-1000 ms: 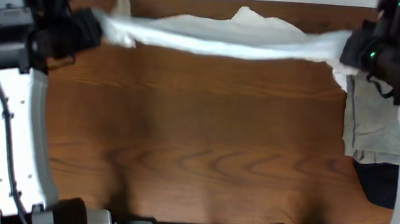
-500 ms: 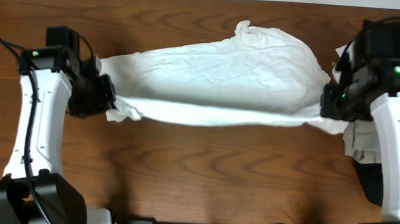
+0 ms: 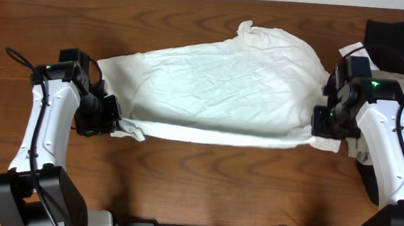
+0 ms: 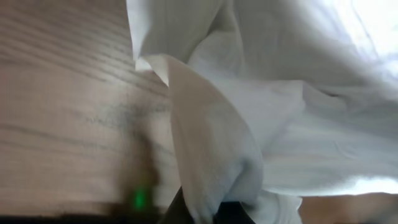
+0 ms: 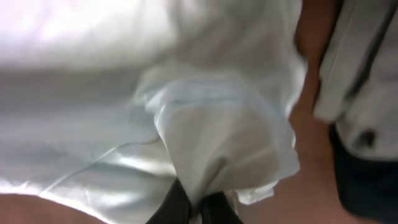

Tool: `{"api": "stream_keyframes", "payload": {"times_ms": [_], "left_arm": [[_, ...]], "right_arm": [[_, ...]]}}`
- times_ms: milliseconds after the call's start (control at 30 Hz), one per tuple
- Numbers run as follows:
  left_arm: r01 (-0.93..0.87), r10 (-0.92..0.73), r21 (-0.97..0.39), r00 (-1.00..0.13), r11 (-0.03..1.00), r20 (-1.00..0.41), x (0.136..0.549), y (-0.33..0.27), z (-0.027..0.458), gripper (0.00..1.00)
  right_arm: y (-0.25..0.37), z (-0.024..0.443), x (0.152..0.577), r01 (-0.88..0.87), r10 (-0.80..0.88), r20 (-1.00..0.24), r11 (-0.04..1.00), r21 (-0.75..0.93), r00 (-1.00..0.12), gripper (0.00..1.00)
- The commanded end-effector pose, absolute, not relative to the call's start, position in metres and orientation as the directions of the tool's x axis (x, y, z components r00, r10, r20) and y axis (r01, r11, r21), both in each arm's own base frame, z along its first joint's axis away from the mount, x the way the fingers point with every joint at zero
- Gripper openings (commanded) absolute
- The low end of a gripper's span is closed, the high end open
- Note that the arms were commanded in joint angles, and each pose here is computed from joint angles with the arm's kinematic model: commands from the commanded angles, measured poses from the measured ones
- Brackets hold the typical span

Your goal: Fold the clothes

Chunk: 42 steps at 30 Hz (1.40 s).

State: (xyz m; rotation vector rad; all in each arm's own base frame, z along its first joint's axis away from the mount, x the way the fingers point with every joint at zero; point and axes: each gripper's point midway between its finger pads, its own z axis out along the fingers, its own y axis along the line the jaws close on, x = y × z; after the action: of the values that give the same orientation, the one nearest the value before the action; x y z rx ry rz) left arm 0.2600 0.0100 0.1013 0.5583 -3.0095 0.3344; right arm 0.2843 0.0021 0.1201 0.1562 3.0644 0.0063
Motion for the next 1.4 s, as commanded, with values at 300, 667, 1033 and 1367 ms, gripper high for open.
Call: {"api": "stream_keyframes", "payload": {"times_ms": [300, 667, 1033, 1367], "left_arm": [[-0.449, -0.455, -0.077, -0.881, 0.89, -0.13, 0.303, 0.05, 0.097, 0.06], [-0.469, -0.449, 0.014, -0.854, 0.883, -0.262, 0.324, 0.076, 0.098, 0.84], [-0.484, -0.473, 0.045, -0.869, 0.874, -0.146, 0.295, 0.07, 0.092, 0.84], [-0.475, -0.476, -0.03, -0.877, 0.88, -0.064, 0.283, 0.051, 0.083, 0.9]], "right_arm": [[0.003, 0.119, 0.36, 0.092, 0.102, -0.32, 0.995, 0.047, -0.942, 0.01], [0.0, 0.037, 0.372, 0.18, 0.182, -0.161, 0.983, 0.03, -0.97, 0.5], [0.0, 0.035, 0.358, 0.174, 0.175, -0.108, 0.985, 0.019, -0.979, 0.47], [-0.011, 0.033, 0.342, 0.18, 0.177, -0.057, 0.982, -0.054, -0.983, 0.01]]}}
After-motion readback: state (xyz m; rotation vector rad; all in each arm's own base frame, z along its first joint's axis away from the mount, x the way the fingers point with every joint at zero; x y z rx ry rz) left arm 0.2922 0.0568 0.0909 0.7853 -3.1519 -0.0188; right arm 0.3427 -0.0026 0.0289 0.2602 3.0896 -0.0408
